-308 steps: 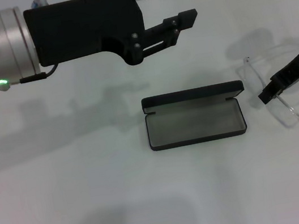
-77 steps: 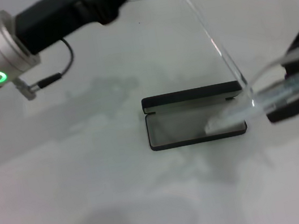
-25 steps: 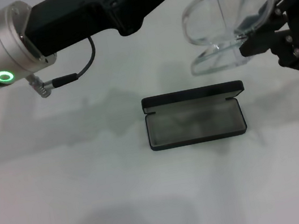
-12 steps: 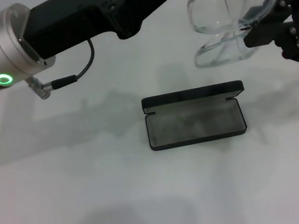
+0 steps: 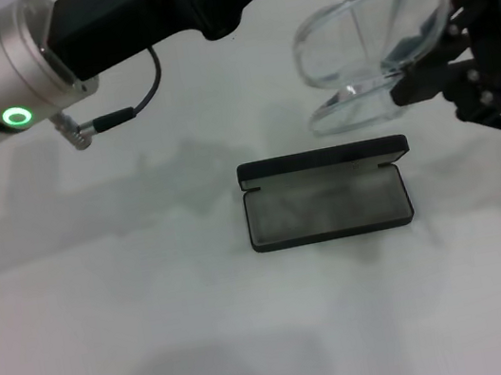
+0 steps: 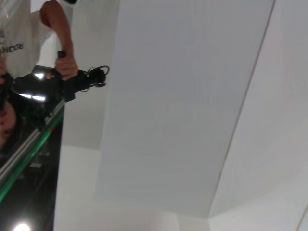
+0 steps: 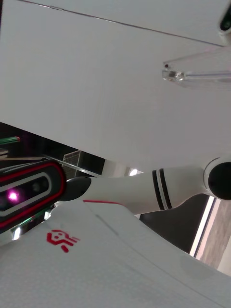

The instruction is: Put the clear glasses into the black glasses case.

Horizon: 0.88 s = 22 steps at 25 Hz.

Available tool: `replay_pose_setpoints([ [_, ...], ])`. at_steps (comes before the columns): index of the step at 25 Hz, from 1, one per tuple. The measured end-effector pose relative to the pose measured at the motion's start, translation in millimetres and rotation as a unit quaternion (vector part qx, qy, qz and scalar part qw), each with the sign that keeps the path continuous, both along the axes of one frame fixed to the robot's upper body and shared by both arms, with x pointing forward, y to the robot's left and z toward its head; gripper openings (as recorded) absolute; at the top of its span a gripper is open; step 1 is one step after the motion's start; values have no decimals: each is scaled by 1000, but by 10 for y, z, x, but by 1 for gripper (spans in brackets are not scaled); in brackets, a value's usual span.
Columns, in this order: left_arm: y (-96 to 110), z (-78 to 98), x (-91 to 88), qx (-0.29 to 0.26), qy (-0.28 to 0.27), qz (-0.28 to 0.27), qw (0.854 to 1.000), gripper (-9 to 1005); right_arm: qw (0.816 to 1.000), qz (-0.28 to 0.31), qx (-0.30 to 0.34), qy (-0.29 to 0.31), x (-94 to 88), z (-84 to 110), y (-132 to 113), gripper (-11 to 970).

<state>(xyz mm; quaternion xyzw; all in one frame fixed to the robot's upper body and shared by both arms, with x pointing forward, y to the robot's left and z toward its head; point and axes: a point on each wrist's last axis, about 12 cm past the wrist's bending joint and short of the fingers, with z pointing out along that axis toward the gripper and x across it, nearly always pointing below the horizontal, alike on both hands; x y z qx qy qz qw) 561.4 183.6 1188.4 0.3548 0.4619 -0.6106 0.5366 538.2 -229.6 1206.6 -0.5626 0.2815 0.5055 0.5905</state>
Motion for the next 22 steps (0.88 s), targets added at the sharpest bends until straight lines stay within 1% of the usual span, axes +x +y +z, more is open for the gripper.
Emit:
replay_pose_setpoints([
  [2, -43, 43, 13, -4, -6, -9, 1000, 74, 1000, 2, -1, 4, 13, -7, 20, 64],
  [7, -89, 62, -8, -6, -11, -23, 1000, 74, 1000, -5, 0, 10, 24, -24, 17, 64],
  [22, -60, 70, -105, -19, -21, -55, 998, 74, 1000, -20, 2, 17, 26, -75, -17, 65],
])
